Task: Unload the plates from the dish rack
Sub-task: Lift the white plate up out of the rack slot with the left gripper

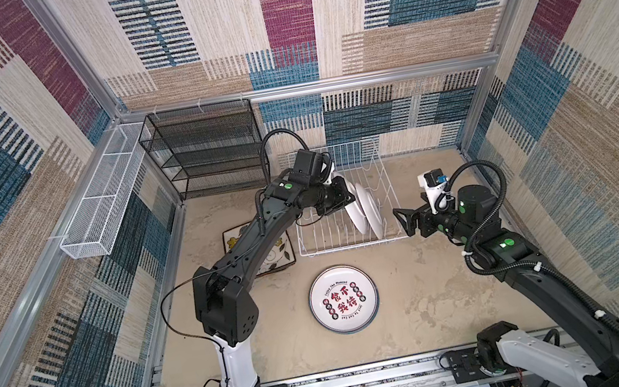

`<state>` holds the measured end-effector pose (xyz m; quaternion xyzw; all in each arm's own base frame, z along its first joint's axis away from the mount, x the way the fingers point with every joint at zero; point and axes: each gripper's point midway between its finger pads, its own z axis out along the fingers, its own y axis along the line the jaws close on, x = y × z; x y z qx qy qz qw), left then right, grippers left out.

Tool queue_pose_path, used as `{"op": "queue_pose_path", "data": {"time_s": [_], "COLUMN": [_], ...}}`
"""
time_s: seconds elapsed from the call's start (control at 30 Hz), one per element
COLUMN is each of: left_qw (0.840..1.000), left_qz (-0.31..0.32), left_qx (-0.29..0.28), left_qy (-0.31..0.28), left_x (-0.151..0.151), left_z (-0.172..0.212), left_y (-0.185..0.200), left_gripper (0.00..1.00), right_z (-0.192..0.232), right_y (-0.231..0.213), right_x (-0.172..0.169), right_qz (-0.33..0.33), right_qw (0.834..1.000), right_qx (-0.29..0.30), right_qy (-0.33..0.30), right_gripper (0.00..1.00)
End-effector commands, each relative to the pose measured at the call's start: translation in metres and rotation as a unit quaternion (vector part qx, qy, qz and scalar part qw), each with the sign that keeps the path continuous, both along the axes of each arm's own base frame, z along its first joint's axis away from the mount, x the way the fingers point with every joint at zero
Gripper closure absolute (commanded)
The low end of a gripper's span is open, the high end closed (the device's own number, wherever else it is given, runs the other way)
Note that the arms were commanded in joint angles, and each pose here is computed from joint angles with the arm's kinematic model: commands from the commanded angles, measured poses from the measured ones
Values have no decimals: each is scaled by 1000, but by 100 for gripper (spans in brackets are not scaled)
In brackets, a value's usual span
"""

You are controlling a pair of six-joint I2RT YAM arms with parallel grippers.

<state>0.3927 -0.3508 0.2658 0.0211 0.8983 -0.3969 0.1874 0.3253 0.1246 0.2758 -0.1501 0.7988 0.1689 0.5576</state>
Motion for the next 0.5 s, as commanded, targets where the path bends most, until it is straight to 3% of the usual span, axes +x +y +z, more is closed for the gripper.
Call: {"op": "queue_pose_path", "data": {"time_s": [0.0,0.47], "left_qw": [999,997], "left_qz": [-11,15], "left_qx": [-25,-26], "left_qy": [-33,-72], "left_x": [0,-10], "left_z": [22,54], "left_y": [-1,45], "left_gripper": [100,100], "right_z": [14,19], "right_y": [4,16], "right_x": [3,8], "right_qz": [6,19], "right_qw": [1000,997], "right_qx": [15,74], "right_qy": [-24,0], "right_gripper": [1,1]}}
